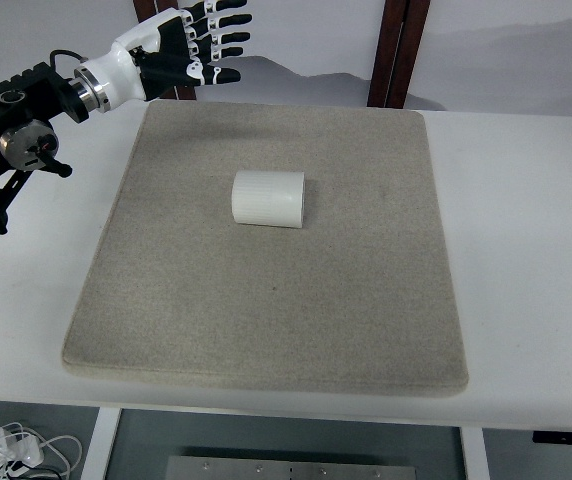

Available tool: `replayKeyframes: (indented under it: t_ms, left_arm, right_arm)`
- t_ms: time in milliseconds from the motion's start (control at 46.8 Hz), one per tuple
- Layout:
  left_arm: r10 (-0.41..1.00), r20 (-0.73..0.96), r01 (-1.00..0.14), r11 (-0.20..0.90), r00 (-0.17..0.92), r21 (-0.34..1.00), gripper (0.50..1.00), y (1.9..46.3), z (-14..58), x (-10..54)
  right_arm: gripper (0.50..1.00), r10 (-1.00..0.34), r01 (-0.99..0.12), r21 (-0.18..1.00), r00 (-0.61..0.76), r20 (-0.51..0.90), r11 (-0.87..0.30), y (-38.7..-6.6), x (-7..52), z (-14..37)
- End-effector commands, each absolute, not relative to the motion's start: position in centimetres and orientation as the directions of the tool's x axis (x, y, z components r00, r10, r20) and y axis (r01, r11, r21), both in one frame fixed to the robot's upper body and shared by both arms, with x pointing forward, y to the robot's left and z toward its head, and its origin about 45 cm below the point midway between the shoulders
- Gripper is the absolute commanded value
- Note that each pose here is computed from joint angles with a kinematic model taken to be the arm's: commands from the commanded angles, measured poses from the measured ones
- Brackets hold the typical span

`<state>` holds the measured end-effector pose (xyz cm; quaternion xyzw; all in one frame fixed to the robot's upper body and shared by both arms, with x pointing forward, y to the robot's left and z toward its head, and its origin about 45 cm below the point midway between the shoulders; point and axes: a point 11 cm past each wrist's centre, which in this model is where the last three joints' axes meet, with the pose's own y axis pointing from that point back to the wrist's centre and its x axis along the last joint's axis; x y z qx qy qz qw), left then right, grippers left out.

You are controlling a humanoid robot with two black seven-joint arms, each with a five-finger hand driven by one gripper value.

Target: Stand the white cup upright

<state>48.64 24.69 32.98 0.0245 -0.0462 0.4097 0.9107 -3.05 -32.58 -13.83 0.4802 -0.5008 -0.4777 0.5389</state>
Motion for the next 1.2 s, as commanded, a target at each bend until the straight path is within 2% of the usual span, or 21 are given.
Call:
replayKeyframes:
  t_ms: [0,192,427,684,919,1175]
  left_arm:
    - [0.707,0.201,-0.728,0.684,0.678,0.049,0.994,24.5,33.1,48.1]
    - [0.601,0.368,-0.678,0.724,0.71,0.125,0.992,23.6,33.6,46.6]
    - [0.463,0.548,-0.667,0.698,0.697,0.258,0.981,22.5,33.0,45.5]
    - [0.302,0.637,-0.639,0.656,0.709,0.401,0.984,20.8,32.5,44.2]
    - [0.149,0.725,-0.649,0.591,0.672,0.48,0.984,20.2,31.6,43.9]
    - [0.123,0.736,-0.658,0.563,0.665,0.5,0.979,19.6,31.3,44.2]
  right_arm:
    - [0.952,-0.996,0.034,0.996,0.042,0.081,0.083,-32.6,-3.0,-13.8]
    - [0.952,-0.996,0.034,0.996,0.042,0.081,0.083,-32.6,-3.0,-13.8]
    - [0.952,-0.996,0.034,0.996,0.042,0.081,0.083,-32.6,-3.0,-13.8]
    - [0.952,-0.996,0.034,0.996,0.042,0.081,0.083,-32.6,-3.0,-13.8]
    - [0.952,-0.996,0.034,0.996,0.042,0.081,0.083,-32.6,-3.0,-13.8]
    - [0.952,-0.996,0.034,0.996,0.042,0.081,0.083,-32.6,-3.0,-13.8]
